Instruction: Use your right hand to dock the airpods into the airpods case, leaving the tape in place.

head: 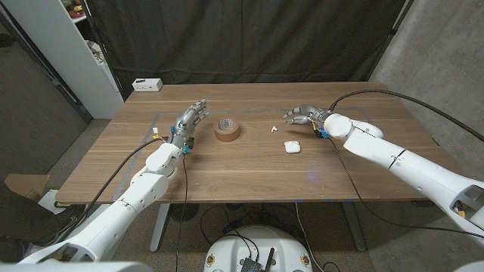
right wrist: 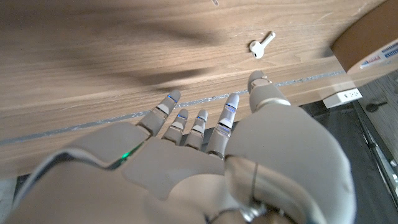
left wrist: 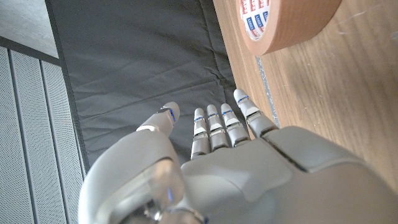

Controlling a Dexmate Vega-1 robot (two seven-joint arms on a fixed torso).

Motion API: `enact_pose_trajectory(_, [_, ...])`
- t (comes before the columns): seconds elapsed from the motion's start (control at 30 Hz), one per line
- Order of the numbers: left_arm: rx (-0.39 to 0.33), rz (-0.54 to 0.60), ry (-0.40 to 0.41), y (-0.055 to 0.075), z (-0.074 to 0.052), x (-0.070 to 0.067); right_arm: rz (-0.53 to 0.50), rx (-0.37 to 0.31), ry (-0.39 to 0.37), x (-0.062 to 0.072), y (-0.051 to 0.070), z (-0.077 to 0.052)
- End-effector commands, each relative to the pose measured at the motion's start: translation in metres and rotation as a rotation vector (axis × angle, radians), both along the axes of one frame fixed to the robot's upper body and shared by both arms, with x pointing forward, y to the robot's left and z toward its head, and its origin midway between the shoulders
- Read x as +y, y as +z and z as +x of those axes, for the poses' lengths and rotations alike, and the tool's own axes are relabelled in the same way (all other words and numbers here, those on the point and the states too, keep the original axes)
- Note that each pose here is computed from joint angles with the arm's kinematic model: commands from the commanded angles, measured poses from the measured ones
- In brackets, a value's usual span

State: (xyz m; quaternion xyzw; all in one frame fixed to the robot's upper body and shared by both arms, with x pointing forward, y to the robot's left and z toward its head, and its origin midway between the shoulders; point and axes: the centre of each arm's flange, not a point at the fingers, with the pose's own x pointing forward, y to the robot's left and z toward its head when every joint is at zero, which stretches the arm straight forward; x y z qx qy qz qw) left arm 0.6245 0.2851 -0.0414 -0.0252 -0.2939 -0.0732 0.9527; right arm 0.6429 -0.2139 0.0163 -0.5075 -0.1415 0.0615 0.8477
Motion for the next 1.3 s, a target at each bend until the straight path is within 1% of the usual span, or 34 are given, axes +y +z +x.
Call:
enact_pose_trajectory(0.03, [0.007, -0.001, 0.014, -0.004, -0.003, 0.001, -0.12, -0.053, -0.085, 0.031, -0.002, 0.01])
enact_pose_trajectory(0.23, [0.008, -0.006, 0.015, -0.004, -0.001, 0.003, -0.121, -0.048, -0.081, 0.039, -0.006, 0.015])
enact_pose_trajectory(0.5, [0.019, -0.007, 0.006, -0.006, 0.004, 0.005, -0.121, -0.026, -0.087, 0.043, -0.011, 0.016])
enact_pose_trajectory(0.73, [0.021, 0.002, -0.003, -0.005, 0.007, 0.008, -0.104, -0.02, -0.105, 0.046, -0.018, 0.017])
enact_pose_trajectory(0.97, [0.026, 0.001, -0.001, -0.005, 0.008, 0.013, -0.083, -0.033, -0.128, 0.048, -0.024, 0.02])
enact_pose_trajectory(1.3, [0.026, -0.001, 0.0, -0.006, 0.006, 0.018, -0.054, -0.05, -0.146, 0.055, -0.026, 0.02])
